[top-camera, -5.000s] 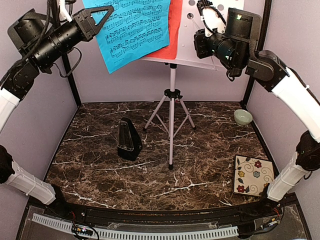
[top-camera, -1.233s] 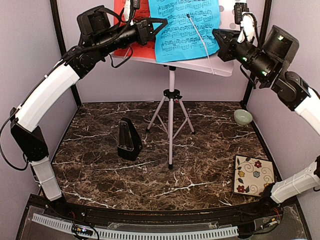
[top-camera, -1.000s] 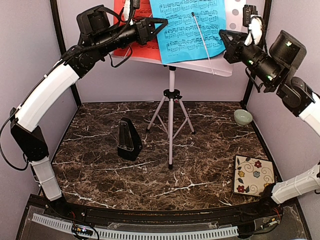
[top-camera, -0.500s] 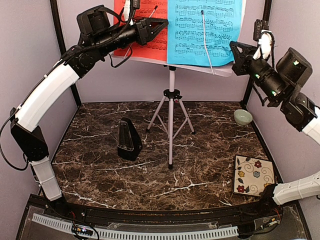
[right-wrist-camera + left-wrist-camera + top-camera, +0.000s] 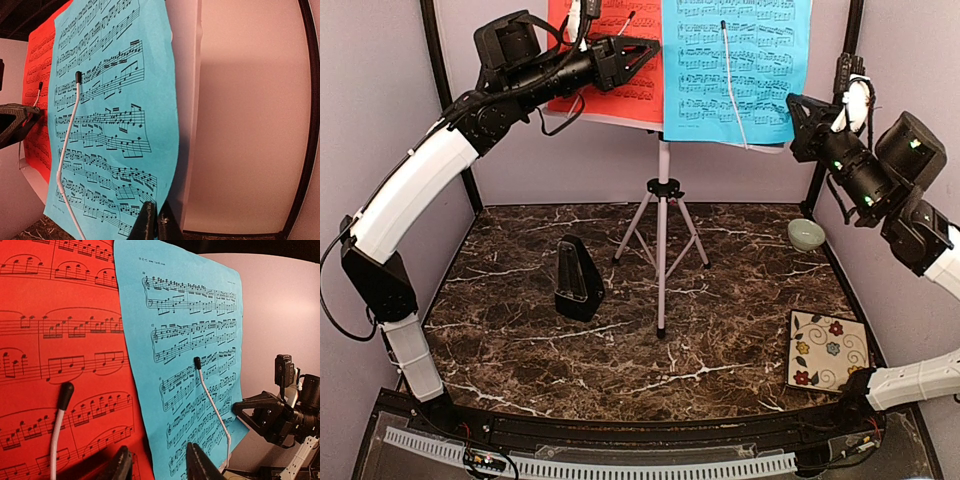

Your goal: Set up the instrument practice props

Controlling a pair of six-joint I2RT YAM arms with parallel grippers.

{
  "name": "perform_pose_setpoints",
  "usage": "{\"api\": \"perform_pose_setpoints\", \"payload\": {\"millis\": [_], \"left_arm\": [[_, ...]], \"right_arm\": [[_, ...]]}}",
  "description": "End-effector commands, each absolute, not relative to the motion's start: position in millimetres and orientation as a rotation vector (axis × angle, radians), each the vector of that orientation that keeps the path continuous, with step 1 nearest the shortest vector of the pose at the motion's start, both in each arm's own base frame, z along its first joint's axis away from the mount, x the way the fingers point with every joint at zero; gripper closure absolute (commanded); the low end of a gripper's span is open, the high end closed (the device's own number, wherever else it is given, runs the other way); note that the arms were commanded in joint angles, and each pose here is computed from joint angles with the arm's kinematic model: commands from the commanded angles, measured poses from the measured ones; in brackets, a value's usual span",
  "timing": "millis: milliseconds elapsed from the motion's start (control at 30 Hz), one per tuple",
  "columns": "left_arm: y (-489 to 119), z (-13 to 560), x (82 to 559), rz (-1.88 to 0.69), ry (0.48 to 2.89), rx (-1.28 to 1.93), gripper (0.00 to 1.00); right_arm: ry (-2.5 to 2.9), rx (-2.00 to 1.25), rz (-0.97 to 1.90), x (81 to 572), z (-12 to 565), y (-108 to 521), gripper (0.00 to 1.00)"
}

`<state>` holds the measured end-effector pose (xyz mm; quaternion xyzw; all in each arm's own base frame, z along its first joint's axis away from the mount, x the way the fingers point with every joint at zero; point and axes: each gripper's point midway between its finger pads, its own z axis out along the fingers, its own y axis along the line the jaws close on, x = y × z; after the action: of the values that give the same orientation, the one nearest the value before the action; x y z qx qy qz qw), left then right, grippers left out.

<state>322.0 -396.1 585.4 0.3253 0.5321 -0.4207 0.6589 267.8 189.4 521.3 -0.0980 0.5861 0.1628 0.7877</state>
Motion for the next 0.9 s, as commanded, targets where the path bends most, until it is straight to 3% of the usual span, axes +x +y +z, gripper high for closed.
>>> {"api": "perform_pose_setpoints", "payload": {"millis": [0, 100, 300, 433, 600, 867], "left_arm": [[-377.2, 610.0, 302.1, -0.943, 1.164, 0.729, 0.57], [-366.5, 610.0, 298.0, -0.915, 1.188, 0.715, 0.48], [-344.4, 592.1, 292.1, -0.845, 1.271, 0.694, 0.29], [-320.8, 580.0, 286.7, -0.778, 1.344, 0.659, 0.16], [-286.2, 549.8, 281.7, -0.711, 1.470, 0.581, 0.10], [-222.0, 472.7, 281.9, -0.606, 1.749, 0.404, 0.01]], "right_arm": [[1.210, -0.145, 0.368, 260.6, 539.2, 174.3, 0.87], [1.211, -0.140, 0.374, 258.9, 540.0, 172.2, 0.73], [1.231, -0.140, 0.380, 253.5, 546.0, 165.8, 0.30], [1.273, -0.164, 0.382, 249.6, 544.4, 163.6, 0.11], [1.309, -0.166, 0.411, 238.1, 538.0, 153.0, 0.03], [1.460, -0.196, 0.446, 225.4, 496.2, 144.8, 0.00]]}}
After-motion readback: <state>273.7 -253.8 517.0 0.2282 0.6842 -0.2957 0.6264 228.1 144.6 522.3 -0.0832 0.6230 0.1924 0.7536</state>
